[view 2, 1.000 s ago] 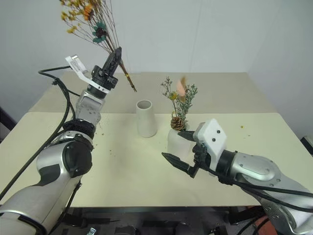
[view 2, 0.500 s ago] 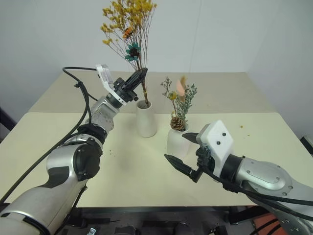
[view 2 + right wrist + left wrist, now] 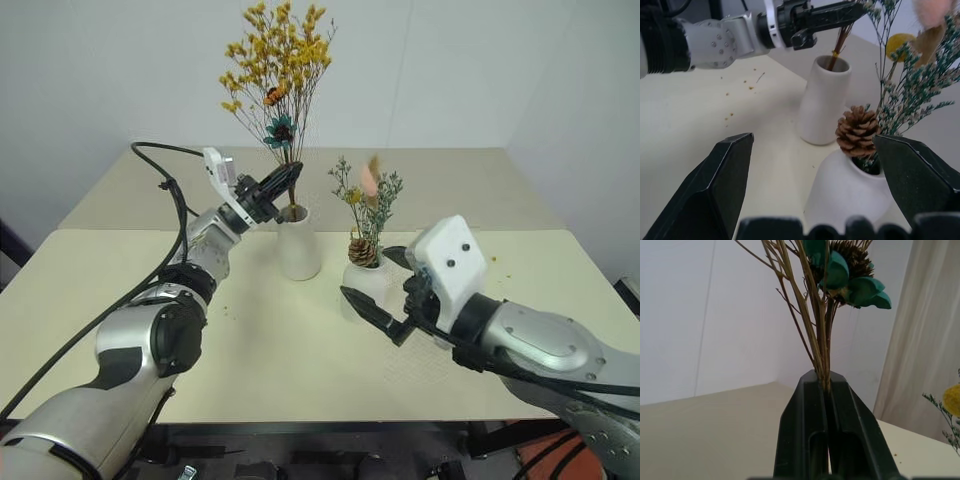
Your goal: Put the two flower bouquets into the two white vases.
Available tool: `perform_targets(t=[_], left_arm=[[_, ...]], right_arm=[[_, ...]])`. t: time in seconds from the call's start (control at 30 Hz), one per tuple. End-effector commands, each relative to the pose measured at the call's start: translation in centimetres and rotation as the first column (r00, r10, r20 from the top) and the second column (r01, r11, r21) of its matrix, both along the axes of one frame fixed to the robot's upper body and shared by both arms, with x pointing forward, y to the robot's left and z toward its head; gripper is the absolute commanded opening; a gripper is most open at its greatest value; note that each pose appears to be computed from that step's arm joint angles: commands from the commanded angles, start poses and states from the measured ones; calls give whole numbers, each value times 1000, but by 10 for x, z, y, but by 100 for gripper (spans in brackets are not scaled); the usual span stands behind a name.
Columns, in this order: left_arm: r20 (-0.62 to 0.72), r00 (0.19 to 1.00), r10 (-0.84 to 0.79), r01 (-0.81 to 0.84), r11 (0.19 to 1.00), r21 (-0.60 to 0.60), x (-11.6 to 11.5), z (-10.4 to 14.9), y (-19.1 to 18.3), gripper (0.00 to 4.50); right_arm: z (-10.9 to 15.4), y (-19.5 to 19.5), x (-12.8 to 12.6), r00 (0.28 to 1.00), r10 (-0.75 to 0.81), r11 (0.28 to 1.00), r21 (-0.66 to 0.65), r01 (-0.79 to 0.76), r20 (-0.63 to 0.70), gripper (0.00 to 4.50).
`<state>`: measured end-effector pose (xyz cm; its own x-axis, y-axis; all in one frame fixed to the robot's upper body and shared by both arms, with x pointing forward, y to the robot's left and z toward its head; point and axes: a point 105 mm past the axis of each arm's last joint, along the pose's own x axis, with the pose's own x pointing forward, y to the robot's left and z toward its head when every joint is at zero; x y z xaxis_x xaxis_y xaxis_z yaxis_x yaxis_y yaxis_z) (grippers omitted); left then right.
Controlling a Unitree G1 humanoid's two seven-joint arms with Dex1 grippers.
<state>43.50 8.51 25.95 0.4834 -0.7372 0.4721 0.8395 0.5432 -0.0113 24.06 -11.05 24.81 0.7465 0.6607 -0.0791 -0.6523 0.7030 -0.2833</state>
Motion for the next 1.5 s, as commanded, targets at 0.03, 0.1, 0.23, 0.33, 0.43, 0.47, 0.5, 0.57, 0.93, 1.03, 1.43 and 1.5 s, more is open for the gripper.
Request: perform_targets(t=[0.03, 0.1, 0.23, 0.33, 0.43, 0.47, 0.5, 0.57, 0.93, 1.03, 1.43, 1.5], left_arm=[[63, 998, 15, -17, 999, 30, -3, 7, 2, 4], [62, 998, 14, -16, 1000, 27, -3, 6, 3, 4], [65, 998, 11, -13, 999, 30, -3, 5, 3, 27], [66, 998, -10, 9, 1000, 29, -5, 5, 3, 107], [76, 997, -18, 15, 999, 30, -7, 4, 5, 192], [81, 996, -23, 21, 999, 30, -8, 4, 6, 219], [91, 995, -31, 29, 999, 26, -9, 4, 7, 256], [97, 994, -52, 54, 998, -19, -11, 8, 12, 318], [73, 992, 107, -116, 983, 144, -3, -18, 33, 445], [68, 989, 130, -139, 977, 162, -1, -18, 37, 445], [168, 985, -36, -24, 939, 342, -22, -19, 46, 445], [168, 985, -49, -23, 917, 399, -24, -23, 50, 445]], right_arm=[[3, 4, -1, 1000, -2, 1000, 4, 2, 15, 450], [1, 5, 0, 1000, -3, 1000, -2, 3, 9, 450], [0, 5, 1, 1000, -4, 1000, -4, 4, 5, 450], [-1, 5, 2, 1000, -4, 1000, -6, 4, 2, 450], [-2, 5, 1, 1000, -3, 1000, -7, 3, -2, 450], [-3, 6, 1, 1000, 0, 1000, -6, 0, -6, 450], [-4, 6, 0, 1000, 6, 1000, -7, -6, -8, 450], [-5, 6, -1, 1000, 16, 1000, -7, -16, -11, 450], [-6, 5, 2, 1000, 15, 1000, -10, -15, -7, 450], [-6, 6, 4, 1000, 23, 1000, -11, -23, -5, 450], [-12, 6, 11, 1000, 17, 1000, -25, -17, 4, 450], [-13, 5, 11, 1000, 15, 1000, -24, -14, 7, 450]])
